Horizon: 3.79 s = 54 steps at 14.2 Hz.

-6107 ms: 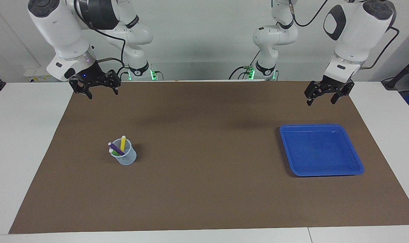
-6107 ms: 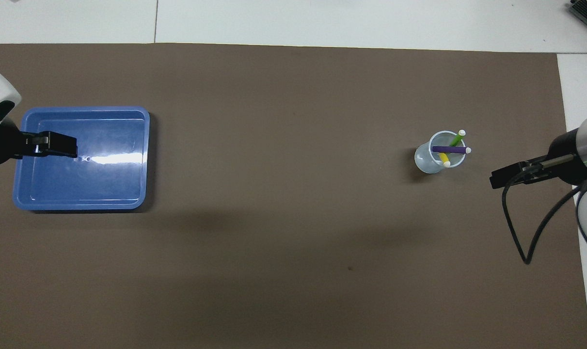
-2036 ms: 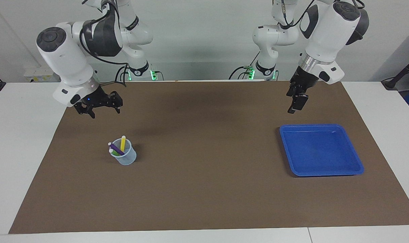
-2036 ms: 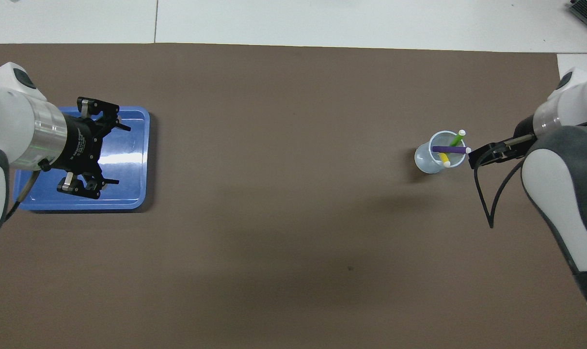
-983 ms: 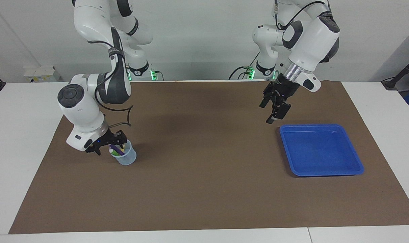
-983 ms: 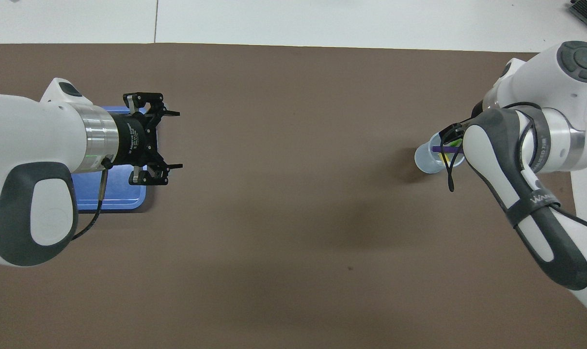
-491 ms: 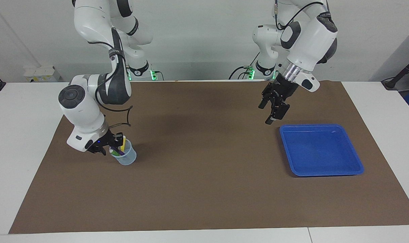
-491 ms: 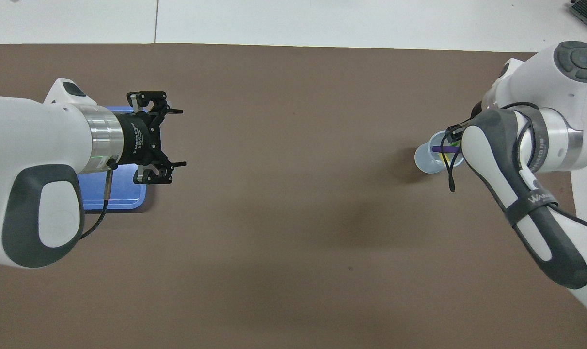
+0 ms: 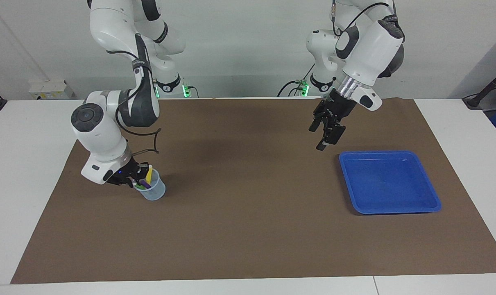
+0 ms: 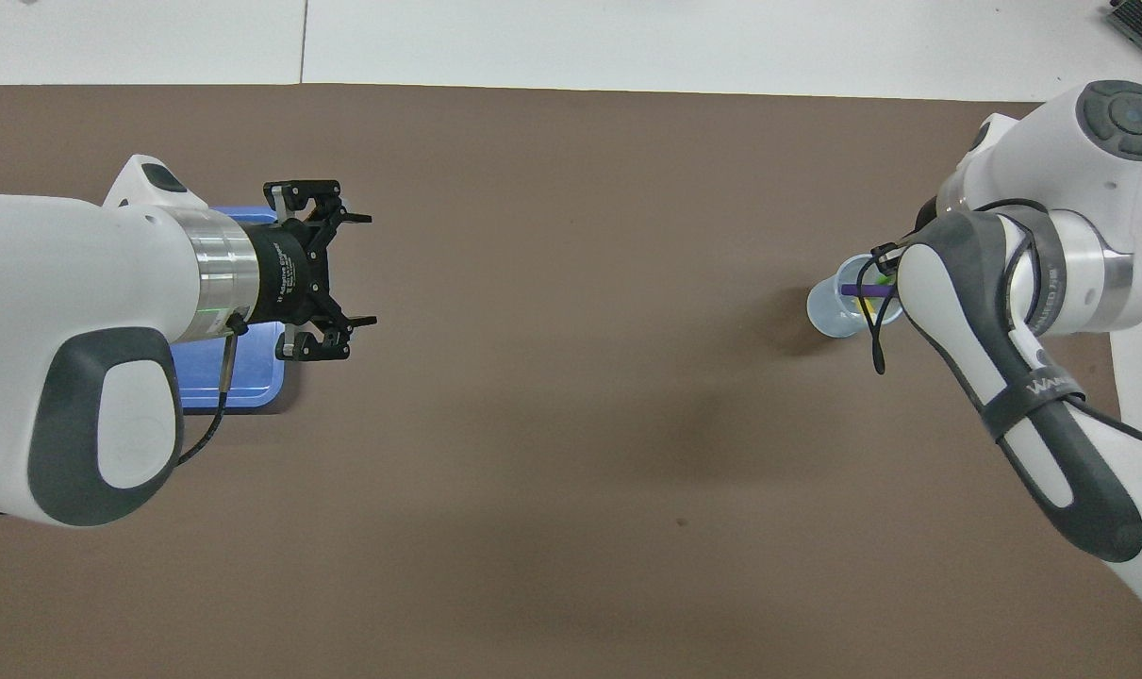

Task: Right arm passes pens to left for tray arrangement
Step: 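Grasp the green pen and lift it from the cup with the right gripper, then carry the green pen toward the left gripper while the left gripper approaches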

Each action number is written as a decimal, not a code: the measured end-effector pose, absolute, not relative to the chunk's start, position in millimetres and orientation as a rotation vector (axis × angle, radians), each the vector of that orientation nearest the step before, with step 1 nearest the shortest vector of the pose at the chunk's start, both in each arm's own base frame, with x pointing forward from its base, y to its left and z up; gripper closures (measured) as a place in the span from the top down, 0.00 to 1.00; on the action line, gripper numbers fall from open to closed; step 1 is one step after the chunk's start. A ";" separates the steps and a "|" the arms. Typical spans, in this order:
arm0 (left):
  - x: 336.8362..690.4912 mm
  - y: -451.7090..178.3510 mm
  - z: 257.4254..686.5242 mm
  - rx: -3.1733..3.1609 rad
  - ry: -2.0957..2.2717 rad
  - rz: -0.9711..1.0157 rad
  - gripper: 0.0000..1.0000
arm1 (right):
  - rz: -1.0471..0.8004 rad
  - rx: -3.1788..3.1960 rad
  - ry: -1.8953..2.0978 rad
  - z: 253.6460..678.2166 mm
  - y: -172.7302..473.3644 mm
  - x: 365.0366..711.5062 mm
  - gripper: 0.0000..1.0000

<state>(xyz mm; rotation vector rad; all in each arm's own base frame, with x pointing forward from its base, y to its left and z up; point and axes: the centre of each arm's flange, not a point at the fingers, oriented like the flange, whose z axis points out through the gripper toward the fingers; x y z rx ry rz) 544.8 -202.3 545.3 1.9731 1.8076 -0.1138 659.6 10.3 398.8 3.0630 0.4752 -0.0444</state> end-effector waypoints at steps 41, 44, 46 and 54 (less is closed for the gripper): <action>455.6 -407.1 520.4 1.503 1.951 -0.391 1.00 | -0.362 3.420 -1.155 545.2 195.5 589.2 0.18; 455.4 -414.1 514.7 1.487 1.937 -0.383 1.00 | -0.339 3.419 -1.195 548.2 208.3 587.3 0.18; 458.8 -422.7 497.5 1.470 1.931 -0.370 1.00 | -0.339 3.415 -1.208 548.4 211.9 586.5 0.18; 468.1 -421.6 483.5 1.453 1.950 -0.360 0.89 | -0.313 3.421 -1.232 550.5 230.0 583.0 0.18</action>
